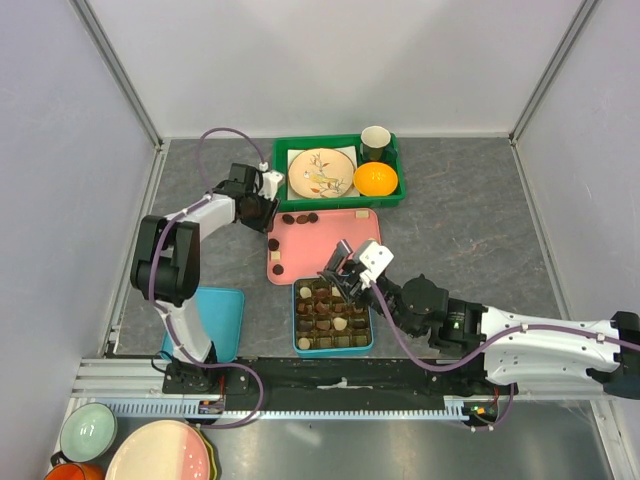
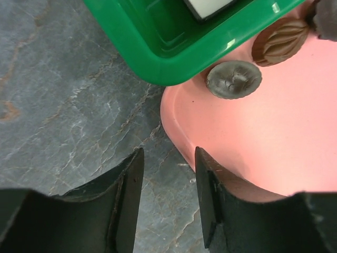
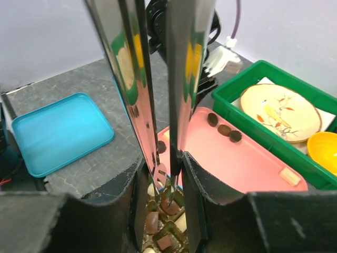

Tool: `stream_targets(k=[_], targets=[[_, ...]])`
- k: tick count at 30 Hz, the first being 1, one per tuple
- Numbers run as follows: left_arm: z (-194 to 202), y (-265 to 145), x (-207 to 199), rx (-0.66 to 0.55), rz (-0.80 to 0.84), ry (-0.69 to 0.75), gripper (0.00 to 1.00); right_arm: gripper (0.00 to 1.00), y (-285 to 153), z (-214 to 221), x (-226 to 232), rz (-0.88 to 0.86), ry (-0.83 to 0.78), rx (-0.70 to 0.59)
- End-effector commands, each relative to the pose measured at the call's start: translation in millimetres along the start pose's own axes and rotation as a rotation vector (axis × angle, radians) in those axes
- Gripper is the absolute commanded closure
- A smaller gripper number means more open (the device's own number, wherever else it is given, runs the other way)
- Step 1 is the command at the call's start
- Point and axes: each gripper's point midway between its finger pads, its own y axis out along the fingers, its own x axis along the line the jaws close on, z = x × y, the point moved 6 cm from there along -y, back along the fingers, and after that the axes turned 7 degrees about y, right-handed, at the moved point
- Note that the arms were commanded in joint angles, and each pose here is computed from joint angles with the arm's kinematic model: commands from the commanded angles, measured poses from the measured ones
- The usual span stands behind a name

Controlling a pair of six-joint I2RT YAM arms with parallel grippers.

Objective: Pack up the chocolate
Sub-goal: Adjust the plate at the center of the board, then move the packing box to the center of the board.

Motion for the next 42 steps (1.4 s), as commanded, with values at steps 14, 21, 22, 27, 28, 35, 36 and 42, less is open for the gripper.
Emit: stream_targets(k=[14, 21, 22, 27, 28, 35, 36, 42], targets=[[-4.9, 17.9, -43.0, -0.014, 0.144, -0.044, 0.93, 0.68, 3.9, -22.4, -30.1, 0.117, 0.011, -0.079], [3.8, 5.8, -58.7, 0.011, 0.171, -0.102, 0.86, 0.68, 13.4, -11.4, -40.3, 0.117, 0.013, -0.053], [5.9, 5.0, -59.8, 0.018, 0.169, -0.116, 0.86, 0.68, 15.2, -10.2, -40.1, 0.113, 0.02, -0.053], [-0.1, -1.8, -63.0, 0.004, 0.166, -0.193, 0.69, 0.68, 26.3, 10.3, -46.0, 0.126, 0.011, -0.007], [-1.9, -3.3, -64.3, -0.001, 0.17, -0.191, 0.69, 0.68, 28.6, 13.7, -46.4, 0.12, 0.017, -0.005], [-5.7, -23.7, -67.9, -0.026, 0.19, -0.213, 0.58, 0.68, 54.3, 42.8, -70.0, 0.157, 0.039, 0.024], [-3.9, -26.2, -68.3, -0.024, 0.195, -0.214, 0.58, 0.67, 58.9, 44.2, -73.7, 0.165, 0.037, 0.025], [-1.8, -47.3, -75.2, -0.049, 0.268, -0.154, 0.58, 0.59, 90.9, 62.6, -103.7, 0.204, 0.079, 0.023]])
